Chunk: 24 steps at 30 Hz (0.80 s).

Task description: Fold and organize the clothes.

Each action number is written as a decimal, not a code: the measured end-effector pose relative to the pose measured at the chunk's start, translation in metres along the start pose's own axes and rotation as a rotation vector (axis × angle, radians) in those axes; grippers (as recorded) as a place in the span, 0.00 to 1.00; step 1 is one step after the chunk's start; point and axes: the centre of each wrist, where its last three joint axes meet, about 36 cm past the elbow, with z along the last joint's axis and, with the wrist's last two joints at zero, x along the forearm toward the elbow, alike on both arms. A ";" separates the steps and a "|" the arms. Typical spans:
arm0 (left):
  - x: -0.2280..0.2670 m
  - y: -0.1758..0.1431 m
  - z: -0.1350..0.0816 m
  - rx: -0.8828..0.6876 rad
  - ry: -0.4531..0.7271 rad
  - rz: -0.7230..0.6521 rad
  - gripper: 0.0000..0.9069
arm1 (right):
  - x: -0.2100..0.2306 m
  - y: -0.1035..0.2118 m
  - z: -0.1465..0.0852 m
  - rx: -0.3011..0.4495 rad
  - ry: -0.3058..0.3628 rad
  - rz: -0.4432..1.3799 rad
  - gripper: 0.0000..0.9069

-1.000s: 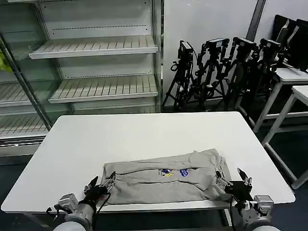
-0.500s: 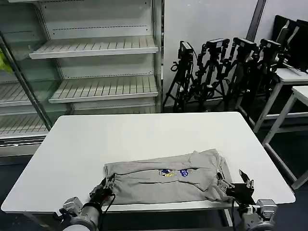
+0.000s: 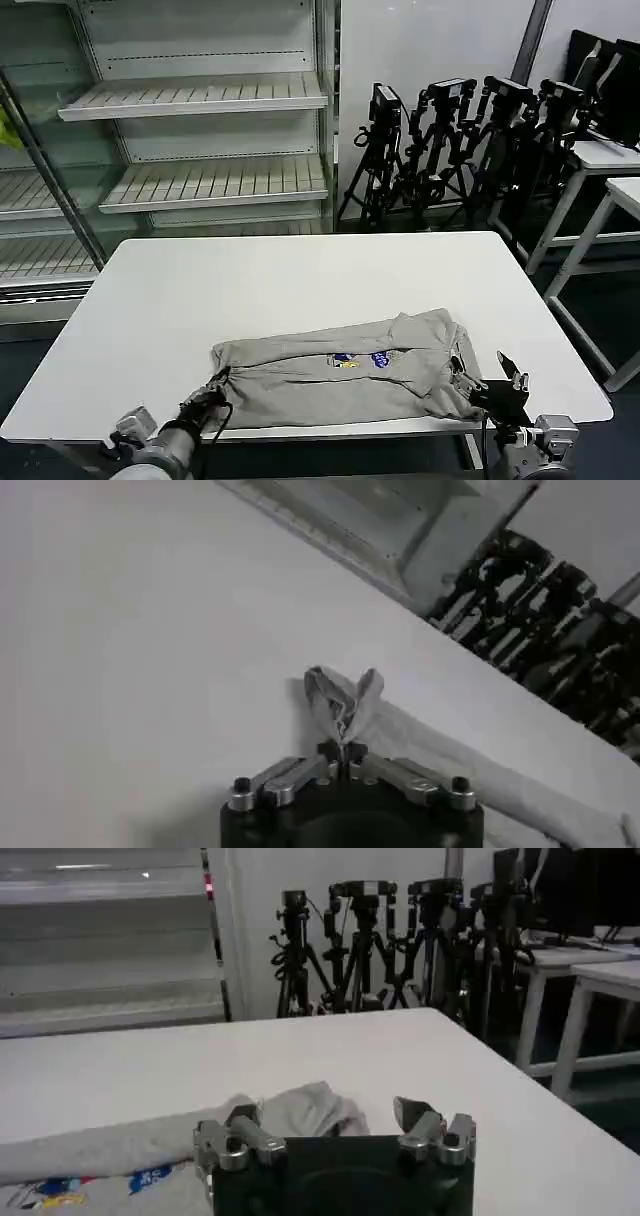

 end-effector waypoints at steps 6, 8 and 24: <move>0.013 0.028 -0.034 0.106 -0.032 -0.020 0.02 | 0.000 -0.001 -0.001 -0.003 -0.002 -0.001 1.00; 0.017 0.040 -0.048 0.140 -0.046 -0.027 0.02 | -0.001 -0.001 -0.002 -0.004 -0.004 -0.001 1.00; 0.044 0.068 -0.108 0.396 -0.106 0.104 0.02 | 0.001 0.000 0.006 -0.010 0.021 0.000 1.00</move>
